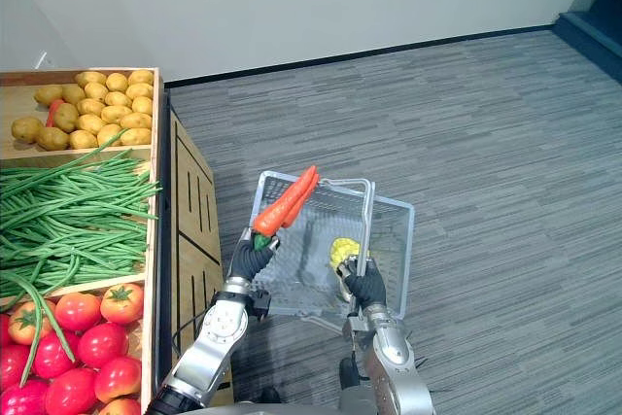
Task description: Pick vegetable in the basket
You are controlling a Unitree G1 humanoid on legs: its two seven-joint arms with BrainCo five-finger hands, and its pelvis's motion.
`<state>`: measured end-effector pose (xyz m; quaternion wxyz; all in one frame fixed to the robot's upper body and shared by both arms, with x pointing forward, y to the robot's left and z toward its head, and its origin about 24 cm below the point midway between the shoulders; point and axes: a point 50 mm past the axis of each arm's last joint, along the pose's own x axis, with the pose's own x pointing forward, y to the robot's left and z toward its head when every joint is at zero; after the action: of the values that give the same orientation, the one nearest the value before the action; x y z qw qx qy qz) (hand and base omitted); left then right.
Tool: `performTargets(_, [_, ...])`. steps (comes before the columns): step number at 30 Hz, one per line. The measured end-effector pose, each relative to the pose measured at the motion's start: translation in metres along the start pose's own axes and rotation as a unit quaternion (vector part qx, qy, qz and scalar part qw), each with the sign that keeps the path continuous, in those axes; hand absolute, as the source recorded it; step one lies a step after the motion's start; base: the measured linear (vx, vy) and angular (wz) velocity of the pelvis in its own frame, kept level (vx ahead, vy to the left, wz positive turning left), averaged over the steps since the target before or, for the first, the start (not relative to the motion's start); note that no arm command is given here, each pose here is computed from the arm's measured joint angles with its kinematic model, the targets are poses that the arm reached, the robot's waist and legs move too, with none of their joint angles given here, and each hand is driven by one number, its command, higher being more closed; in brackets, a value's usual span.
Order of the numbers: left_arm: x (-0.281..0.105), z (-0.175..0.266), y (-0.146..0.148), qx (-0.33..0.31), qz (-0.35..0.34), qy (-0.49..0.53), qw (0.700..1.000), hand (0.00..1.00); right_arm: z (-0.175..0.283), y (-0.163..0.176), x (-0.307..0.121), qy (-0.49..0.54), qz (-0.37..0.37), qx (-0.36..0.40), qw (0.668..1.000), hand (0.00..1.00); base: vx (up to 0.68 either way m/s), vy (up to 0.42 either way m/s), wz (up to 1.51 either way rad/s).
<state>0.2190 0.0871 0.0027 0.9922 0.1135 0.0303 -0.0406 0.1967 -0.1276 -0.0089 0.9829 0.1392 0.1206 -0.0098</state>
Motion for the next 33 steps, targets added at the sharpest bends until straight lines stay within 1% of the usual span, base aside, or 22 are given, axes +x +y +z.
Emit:
performTargets(5, [-0.005,-0.019,-0.012,0.023,-0.04,0.043,0.998,1.0,-0.003,0.002,0.0,0.009,0.005,0.032,0.999,1.0,-0.01,-0.01,0.12])
performTargets(6, [-0.006,-0.024,-0.014,0.025,-0.043,0.054,0.997,0.0,-0.005,0.005,0.0,0.015,0.01,0.042,0.999,1.0,0.0,0.0,0.0])
performTargets(10, [-0.004,-0.043,-0.016,0.047,-0.063,0.105,0.991,0.0,-0.014,0.013,-0.002,0.04,0.03,0.073,0.996,1.0,-0.01,0.0,0.0])
performTargets(16, [0.002,-0.044,-0.017,0.072,-0.08,0.108,0.988,0.0,-0.017,0.024,-0.004,0.051,0.065,0.101,0.992,1.0,-0.01,0.0,0.0])
performTargets(23, [0.002,-0.044,-0.018,0.087,-0.092,0.103,0.987,0.0,-0.017,0.022,-0.004,0.05,0.064,0.101,0.992,1.0,0.0,0.0,0.0])
performTargets(27, [0.005,-0.036,-0.018,0.093,-0.089,0.083,0.988,0.0,-0.016,0.015,-0.003,0.05,0.05,0.075,0.995,1.0,0.0,0.0,0.0])
performTargets(33, [0.011,0.001,-0.012,0.083,-0.071,-0.004,0.994,0.0,-0.015,-0.011,-0.004,0.04,-0.003,0.014,0.999,1.0,-0.01,-0.003,0.04])
